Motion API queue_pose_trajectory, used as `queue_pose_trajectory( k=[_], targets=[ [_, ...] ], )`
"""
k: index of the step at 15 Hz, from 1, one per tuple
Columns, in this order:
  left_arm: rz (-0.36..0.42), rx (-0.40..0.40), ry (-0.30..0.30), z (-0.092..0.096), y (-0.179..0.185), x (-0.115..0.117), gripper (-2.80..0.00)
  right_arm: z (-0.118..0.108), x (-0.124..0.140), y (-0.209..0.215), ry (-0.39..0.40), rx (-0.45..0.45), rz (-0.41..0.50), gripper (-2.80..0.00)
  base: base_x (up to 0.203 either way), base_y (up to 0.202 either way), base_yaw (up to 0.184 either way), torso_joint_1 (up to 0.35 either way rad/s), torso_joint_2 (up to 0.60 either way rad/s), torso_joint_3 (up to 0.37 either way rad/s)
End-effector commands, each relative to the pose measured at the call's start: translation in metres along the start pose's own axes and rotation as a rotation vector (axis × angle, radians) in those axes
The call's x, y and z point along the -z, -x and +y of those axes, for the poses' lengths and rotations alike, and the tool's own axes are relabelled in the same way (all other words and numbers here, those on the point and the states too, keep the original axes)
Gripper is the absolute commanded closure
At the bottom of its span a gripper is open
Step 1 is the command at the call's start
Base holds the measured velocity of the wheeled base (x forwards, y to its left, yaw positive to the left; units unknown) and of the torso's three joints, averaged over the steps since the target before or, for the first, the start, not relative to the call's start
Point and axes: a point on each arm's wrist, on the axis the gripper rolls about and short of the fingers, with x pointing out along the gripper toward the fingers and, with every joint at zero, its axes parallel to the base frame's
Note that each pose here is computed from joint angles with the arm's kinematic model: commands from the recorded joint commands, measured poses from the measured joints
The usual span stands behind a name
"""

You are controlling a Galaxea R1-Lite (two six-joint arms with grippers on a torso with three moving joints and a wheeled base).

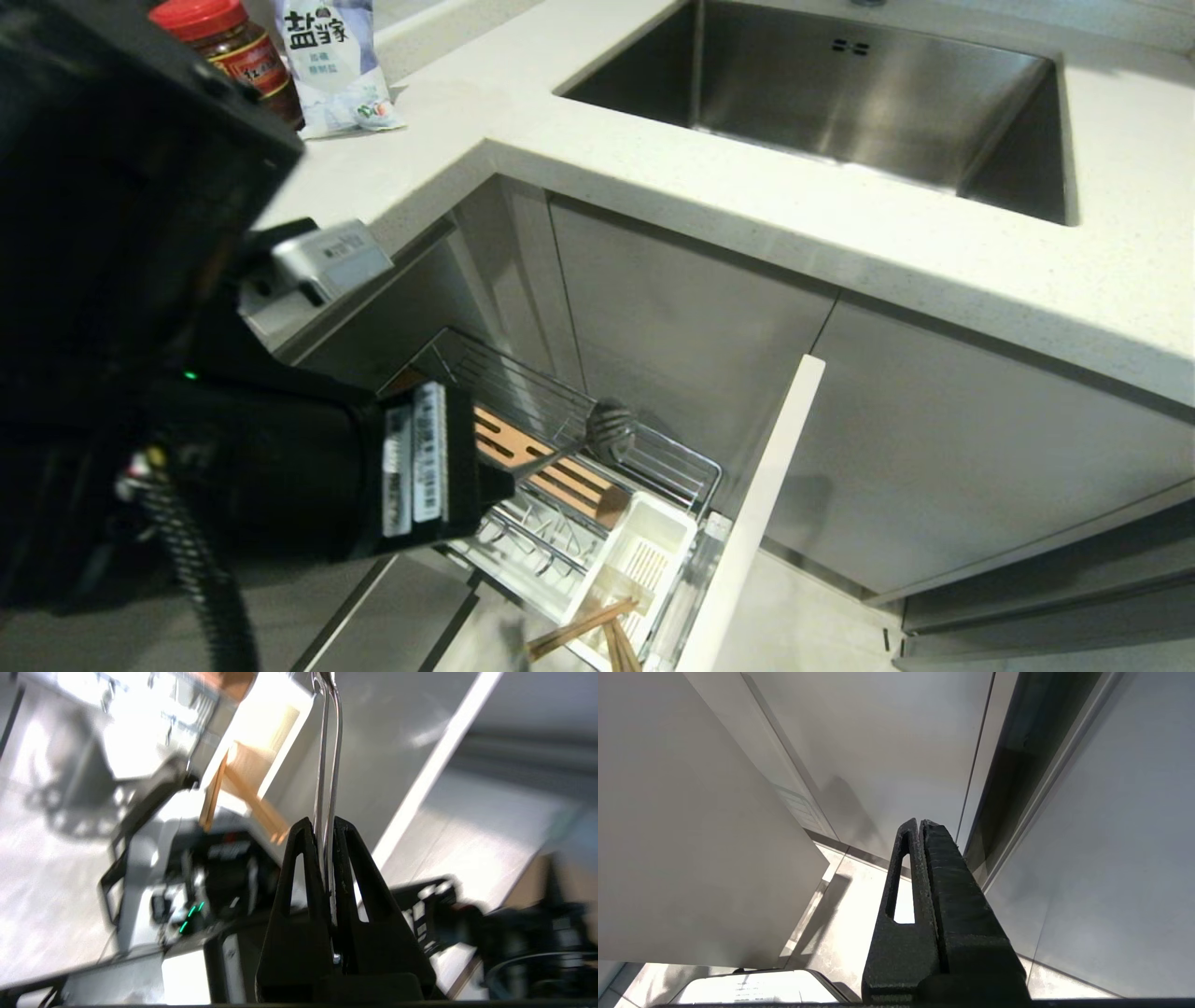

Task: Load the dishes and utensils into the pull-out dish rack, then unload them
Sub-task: Take the fork out of the cupboard

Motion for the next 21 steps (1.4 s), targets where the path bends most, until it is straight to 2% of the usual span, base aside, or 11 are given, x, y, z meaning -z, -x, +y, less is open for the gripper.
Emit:
queue_pose_trajectory(
  k=[1,4,6,9,11,15,19,21],
  targets=[
    [-0.096,0.071,0.045,0.014,0.037,-0.012,0.0,0.0,0.0,0.0,-0.001,-0.001,-0.005,0.0,0.0,0.0,0.0,0.0,0.0,0.0],
    [-0.213,0.123,0.06,0.032,0.072,-0.024,0.0,0.0,0.0,0.0,-0.001,-0.001,-0.005,0.0,0.0,0.0,0.0,0.0,0.0,0.0],
    [-0.286,0.127,0.066,0.044,0.089,-0.032,0.0,0.0,0.0,0.0,-0.001,0.001,-0.005,0.0,0.0,0.0,0.0,0.0,0.0,0.0],
    [-0.439,0.121,0.085,0.062,0.115,-0.044,0.0,0.0,0.0,0.0,-0.001,0.002,-0.005,0.0,0.0,0.0,0.0,0.0,0.0,0.0],
    [-0.561,0.09,0.092,0.074,0.131,-0.05,0.0,0.0,0.0,0.0,-0.001,0.0,-0.005,0.0,0.0,0.0,0.0,0.0,0.0,0.0],
    [-0.746,-0.038,0.091,0.09,0.153,-0.054,0.0,0.0,0.0,0.0,-0.001,-0.001,-0.005,0.0,0.0,0.0,0.0,0.0,0.0,0.0],
    [-0.887,-0.242,0.137,0.103,0.17,-0.051,0.0,0.0,0.0,0.0,-0.001,0.001,-0.005,0.0,0.0,0.0,0.0,0.0,0.0,0.0],
    [-0.948,-0.384,0.184,0.11,0.174,-0.049,0.0,0.0,0.0,0.0,-0.001,0.0,-0.005,0.0,0.0,0.0,0.0,0.0,0.0,0.0]
  ],
)
